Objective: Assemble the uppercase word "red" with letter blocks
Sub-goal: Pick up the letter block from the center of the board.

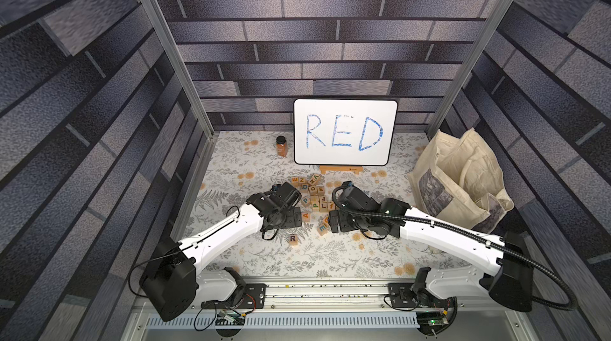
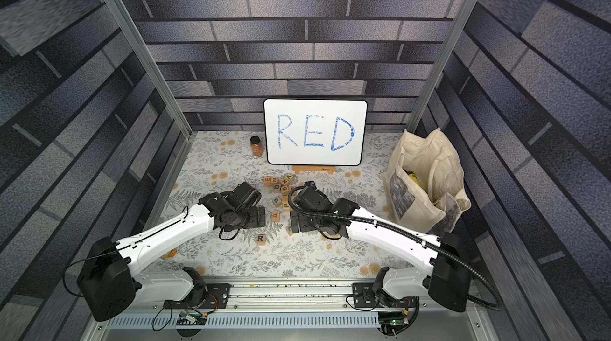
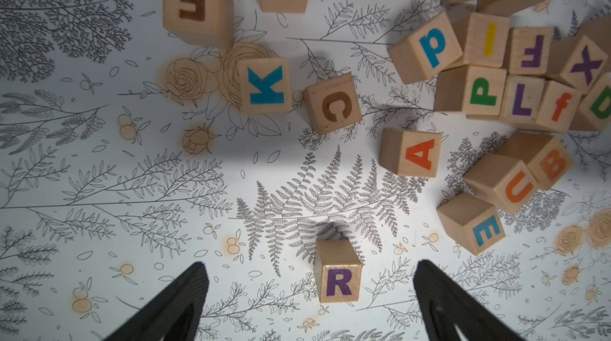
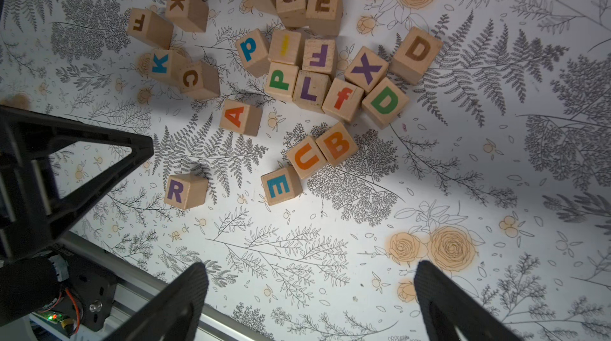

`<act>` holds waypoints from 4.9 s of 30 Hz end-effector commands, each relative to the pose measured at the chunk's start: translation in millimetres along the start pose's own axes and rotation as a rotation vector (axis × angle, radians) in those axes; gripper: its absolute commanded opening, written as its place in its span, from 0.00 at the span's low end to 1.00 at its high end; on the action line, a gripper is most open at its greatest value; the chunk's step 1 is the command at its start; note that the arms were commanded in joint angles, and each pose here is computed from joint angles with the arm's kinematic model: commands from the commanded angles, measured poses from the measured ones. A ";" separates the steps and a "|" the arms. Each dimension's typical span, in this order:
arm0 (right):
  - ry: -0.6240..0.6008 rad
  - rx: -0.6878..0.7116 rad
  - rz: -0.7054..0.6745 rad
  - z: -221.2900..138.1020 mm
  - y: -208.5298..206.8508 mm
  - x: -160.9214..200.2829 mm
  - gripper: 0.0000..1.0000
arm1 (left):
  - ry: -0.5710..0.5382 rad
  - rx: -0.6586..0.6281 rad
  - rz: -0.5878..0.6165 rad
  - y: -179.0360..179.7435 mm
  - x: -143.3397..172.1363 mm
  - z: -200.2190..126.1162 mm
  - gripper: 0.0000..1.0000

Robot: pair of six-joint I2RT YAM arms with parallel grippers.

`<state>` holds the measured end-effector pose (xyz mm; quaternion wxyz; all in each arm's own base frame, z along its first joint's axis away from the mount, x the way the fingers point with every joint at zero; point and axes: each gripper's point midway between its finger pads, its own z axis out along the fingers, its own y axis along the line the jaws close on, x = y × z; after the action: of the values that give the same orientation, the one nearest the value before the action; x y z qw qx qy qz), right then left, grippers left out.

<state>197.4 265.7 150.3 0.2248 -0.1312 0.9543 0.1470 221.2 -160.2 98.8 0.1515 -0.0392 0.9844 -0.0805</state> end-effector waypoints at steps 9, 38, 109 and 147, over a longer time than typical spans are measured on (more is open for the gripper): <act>0.015 0.064 0.020 12.3 -2.4 -36.3 1.00 | -0.033 0.190 0.053 -15.2 -15.7 -26.6 1.00; 0.173 0.087 0.076 94.9 -15.2 -91.8 0.81 | -0.206 0.421 0.188 -44.6 -33.2 -52.5 1.00; 0.306 0.234 0.135 157.5 -55.4 -126.4 0.18 | -0.161 0.457 0.094 -34.7 -83.2 -30.1 1.00; 0.265 0.218 0.279 76.5 -20.5 -70.7 0.15 | -0.176 0.449 0.140 -41.0 -6.6 -51.5 1.00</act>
<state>302.7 286.0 106.6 0.0775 -0.0025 0.9955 0.0536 223.3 -200.8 164.9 0.2535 0.0745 0.9164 -0.3008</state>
